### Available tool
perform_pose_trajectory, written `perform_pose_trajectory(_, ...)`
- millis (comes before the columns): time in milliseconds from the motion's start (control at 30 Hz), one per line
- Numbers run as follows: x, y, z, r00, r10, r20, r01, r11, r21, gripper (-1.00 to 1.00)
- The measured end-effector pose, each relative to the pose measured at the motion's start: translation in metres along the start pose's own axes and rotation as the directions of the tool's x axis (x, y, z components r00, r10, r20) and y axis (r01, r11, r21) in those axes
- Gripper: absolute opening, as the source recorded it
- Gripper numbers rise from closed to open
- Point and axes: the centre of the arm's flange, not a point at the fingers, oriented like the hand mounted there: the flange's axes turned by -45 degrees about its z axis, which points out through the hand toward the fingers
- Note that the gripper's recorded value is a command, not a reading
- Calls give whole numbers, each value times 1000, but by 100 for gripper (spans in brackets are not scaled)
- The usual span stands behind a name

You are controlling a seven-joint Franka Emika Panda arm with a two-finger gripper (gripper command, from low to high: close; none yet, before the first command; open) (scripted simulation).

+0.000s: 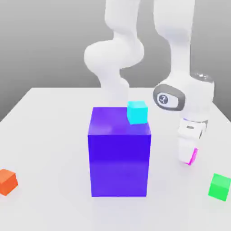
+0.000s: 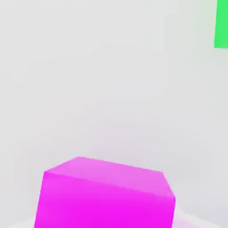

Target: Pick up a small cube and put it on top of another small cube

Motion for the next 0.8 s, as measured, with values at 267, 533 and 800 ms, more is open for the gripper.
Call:
perform_pose_trajectory(267, 45, 24, -44, 991, -136, -3, 136, 991, 11, -100)
perform_pose_trajectory(533, 111, 87, -69, 947, -321, 1, 321, 947, 4, -100)
perform_pose_trajectory(800, 115, 90, -16, 942, -334, 3, 334, 942, 2, 100)
